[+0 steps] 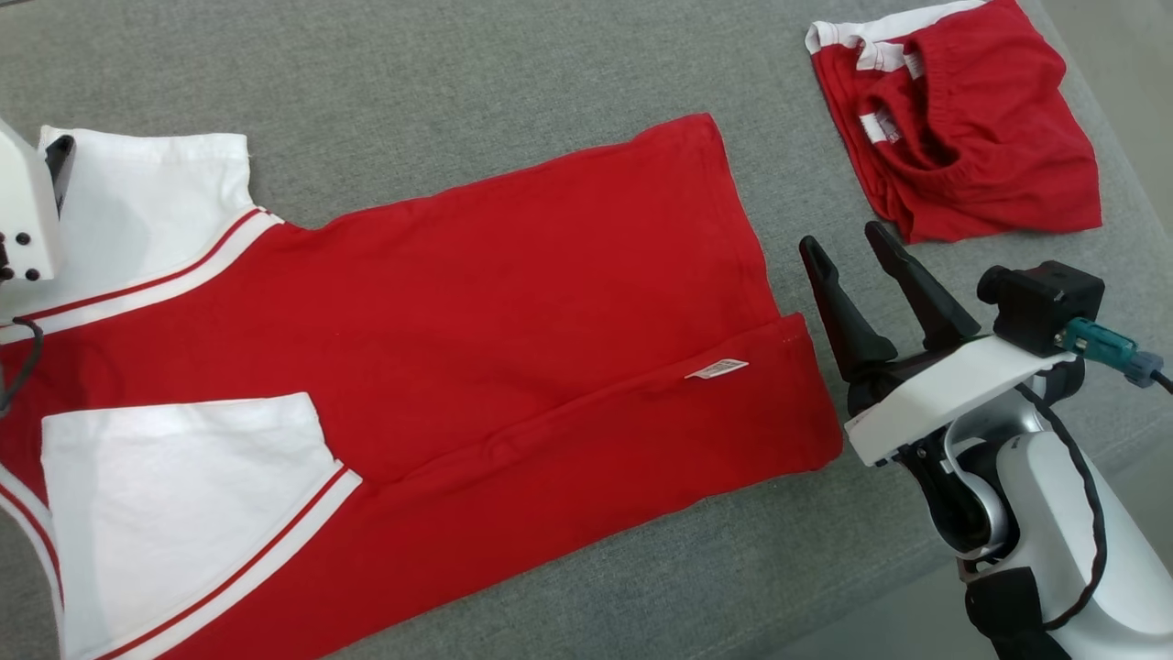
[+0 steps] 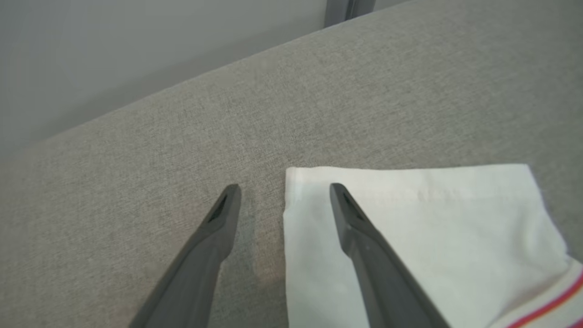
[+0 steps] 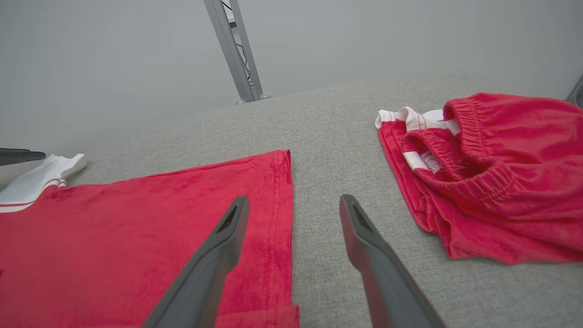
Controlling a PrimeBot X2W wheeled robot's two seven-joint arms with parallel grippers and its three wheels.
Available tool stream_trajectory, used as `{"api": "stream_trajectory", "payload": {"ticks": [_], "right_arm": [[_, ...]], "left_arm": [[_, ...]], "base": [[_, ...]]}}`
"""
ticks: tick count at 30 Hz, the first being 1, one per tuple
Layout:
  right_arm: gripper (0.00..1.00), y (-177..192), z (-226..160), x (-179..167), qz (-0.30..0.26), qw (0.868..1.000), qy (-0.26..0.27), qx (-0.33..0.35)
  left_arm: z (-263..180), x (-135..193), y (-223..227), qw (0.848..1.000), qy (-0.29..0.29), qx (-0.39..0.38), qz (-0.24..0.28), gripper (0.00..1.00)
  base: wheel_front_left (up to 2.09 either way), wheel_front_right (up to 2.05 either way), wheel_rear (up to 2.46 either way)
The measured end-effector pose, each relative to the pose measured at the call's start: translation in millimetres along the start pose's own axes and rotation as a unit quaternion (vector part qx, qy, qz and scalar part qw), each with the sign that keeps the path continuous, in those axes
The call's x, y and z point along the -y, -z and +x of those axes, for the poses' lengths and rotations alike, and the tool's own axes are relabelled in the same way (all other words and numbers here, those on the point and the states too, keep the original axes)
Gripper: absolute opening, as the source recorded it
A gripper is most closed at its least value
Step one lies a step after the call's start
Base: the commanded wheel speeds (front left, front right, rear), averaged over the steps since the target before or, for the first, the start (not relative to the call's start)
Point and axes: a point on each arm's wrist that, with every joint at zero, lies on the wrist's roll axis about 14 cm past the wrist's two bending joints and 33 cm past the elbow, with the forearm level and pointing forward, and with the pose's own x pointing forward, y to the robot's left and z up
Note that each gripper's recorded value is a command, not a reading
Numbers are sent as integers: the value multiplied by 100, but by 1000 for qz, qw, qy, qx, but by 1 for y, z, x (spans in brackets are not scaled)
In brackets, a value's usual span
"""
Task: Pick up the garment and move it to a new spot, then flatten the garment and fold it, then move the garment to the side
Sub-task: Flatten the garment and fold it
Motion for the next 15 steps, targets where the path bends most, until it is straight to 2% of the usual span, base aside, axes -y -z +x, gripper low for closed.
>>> {"api": "stream_trajectory", "payload": {"ticks": [5, 6, 7, 9, 11, 12, 13, 15], "right_arm": [[100, -3, 3, 6, -5, 1000, 4, 4], [100, -3, 3, 7, -4, 1000, 5, 4], [100, -2, 3, 8, -4, 1000, 5, 3], [100, -3, 5, 9, -5, 1000, 5, 5], [100, -6, 7, 10, -9, 1000, 4, 8], [100, -8, 8, 9, -11, 1000, 2, 9], [100, -10, 11, 8, -14, 1000, -1, 11], [100, -14, 17, 4, -23, 1000, -11, 9]], "left_arm": [[13, -4, 14, 1000, -8, -28, -5, 100], [14, -3, 14, 999, -7, -31, -8, 93], [15, -2, 15, 999, -4, -35, -10, 85], [16, -1, 16, 999, -1, -39, -10, 48], [16, -1, 17, 999, -1, -43, -9, 32], [16, -1, 18, 999, 0, -44, -8, 10], [16, 0, 17, 999, 2, -44, -6, 0], [16, 1, 16, 999, 5, -42, -8, 0]], "base": [[0, 0, 0], [0, 0, 0], [0, 0, 0], [0, 0, 0], [0, 0, 0], [0, 0, 0], [0, 0, 0], [0, 0, 0]]}}
